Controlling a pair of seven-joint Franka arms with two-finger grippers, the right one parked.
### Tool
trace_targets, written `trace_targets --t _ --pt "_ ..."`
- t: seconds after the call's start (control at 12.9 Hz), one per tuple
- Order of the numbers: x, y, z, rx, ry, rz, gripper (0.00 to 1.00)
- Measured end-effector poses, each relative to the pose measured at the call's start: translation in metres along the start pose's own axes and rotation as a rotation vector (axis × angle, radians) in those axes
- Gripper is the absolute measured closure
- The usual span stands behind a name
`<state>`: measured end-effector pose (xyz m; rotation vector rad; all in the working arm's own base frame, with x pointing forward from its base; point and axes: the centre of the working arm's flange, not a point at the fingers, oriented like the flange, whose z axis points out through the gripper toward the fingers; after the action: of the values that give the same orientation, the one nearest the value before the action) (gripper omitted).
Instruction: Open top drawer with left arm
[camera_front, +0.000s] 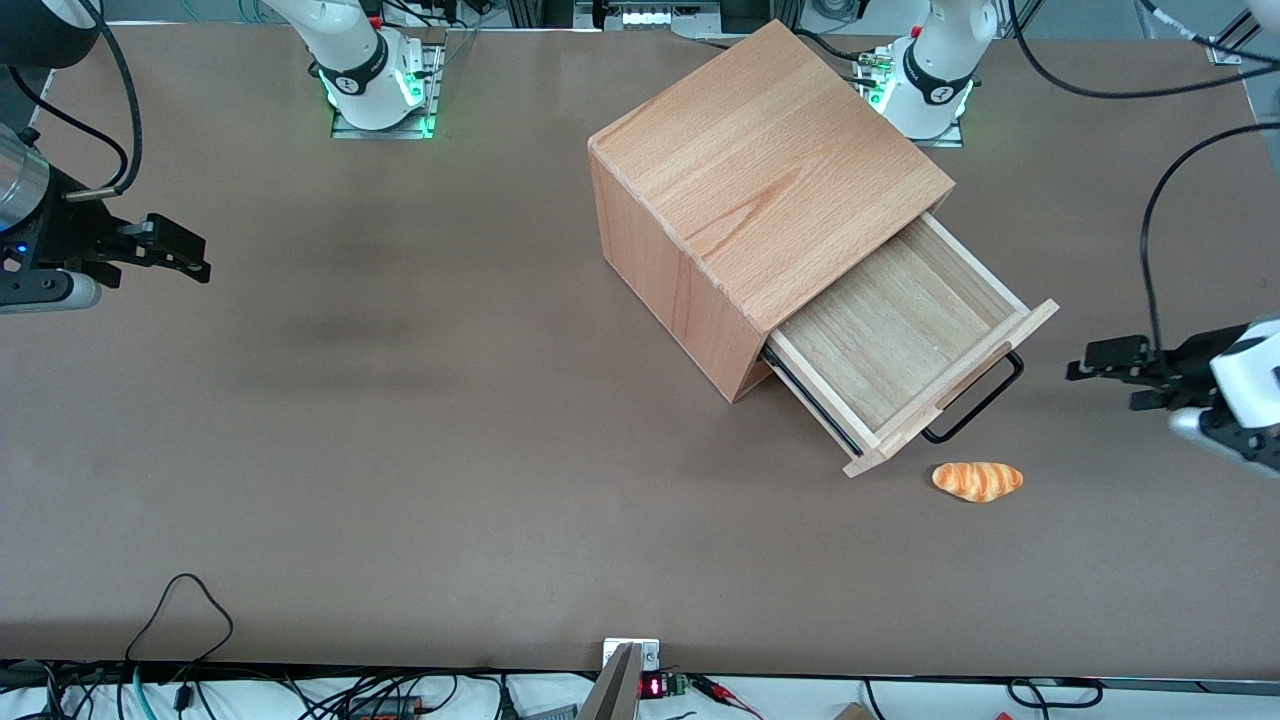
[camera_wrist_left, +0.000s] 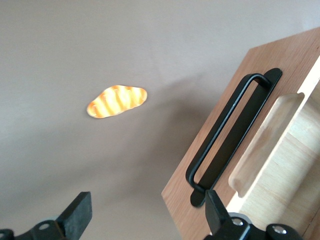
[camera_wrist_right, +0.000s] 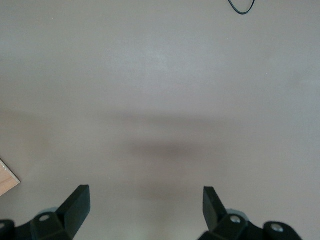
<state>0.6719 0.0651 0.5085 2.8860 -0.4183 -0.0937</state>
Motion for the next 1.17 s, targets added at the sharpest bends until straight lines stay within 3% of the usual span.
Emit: trace_targets --t 0.31,0.93,1.17 --pt "-0.024 0.015 -0.048 0.114 0.001 -0.077 0.00" --pt "-0.064 0.053 -0.113 0.155 0.066 -0.285 0.00" --pt "-0.076 0.062 -0.120 0.160 0.072 -0.317 0.00"
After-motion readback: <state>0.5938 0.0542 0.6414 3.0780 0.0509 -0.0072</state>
